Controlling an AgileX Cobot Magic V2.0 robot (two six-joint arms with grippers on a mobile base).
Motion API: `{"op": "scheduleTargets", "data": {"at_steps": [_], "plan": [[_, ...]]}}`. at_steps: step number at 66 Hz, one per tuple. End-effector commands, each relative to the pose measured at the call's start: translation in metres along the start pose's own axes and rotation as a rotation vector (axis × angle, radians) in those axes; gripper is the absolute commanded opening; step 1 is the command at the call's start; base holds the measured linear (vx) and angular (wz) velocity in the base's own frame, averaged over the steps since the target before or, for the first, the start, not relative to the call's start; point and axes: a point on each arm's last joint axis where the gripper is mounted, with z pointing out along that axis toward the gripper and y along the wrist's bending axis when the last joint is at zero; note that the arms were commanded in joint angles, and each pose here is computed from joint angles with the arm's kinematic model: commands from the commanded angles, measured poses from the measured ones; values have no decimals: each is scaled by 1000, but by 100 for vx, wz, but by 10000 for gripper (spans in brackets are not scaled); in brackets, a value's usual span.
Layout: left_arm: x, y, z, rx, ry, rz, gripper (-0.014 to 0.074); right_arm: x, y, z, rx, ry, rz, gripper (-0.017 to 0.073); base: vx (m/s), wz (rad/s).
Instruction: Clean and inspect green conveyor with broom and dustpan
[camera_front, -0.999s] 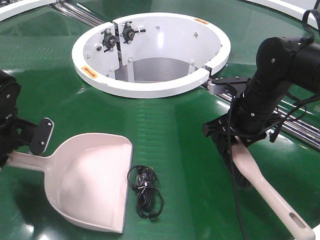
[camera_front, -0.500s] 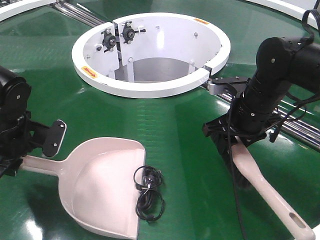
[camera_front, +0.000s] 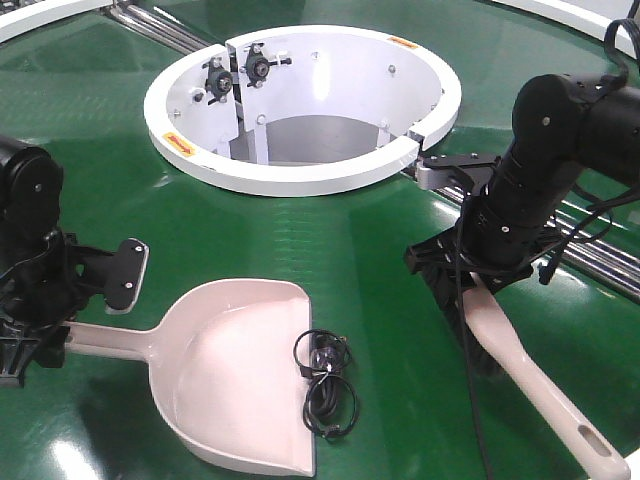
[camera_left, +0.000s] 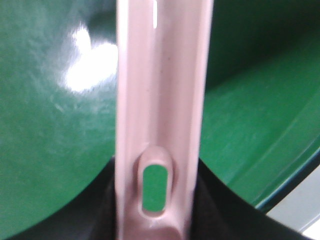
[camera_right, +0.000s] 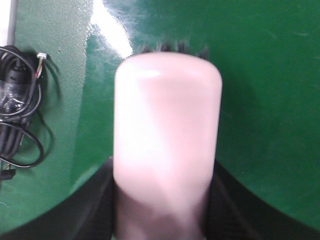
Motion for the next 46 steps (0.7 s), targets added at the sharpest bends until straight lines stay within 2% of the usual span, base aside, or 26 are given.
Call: {"op": "scheduleTargets", "data": {"at_steps": [1,46], "plan": [[-1,-5,-20,-31,-40,-15,-24,6,2,-25,-4,-24,-14,-6,0,0],[-1,-5,-20,-31,-40,-16,-24,6,2,-25,-4,-26,-15,-6,0,0]]}}
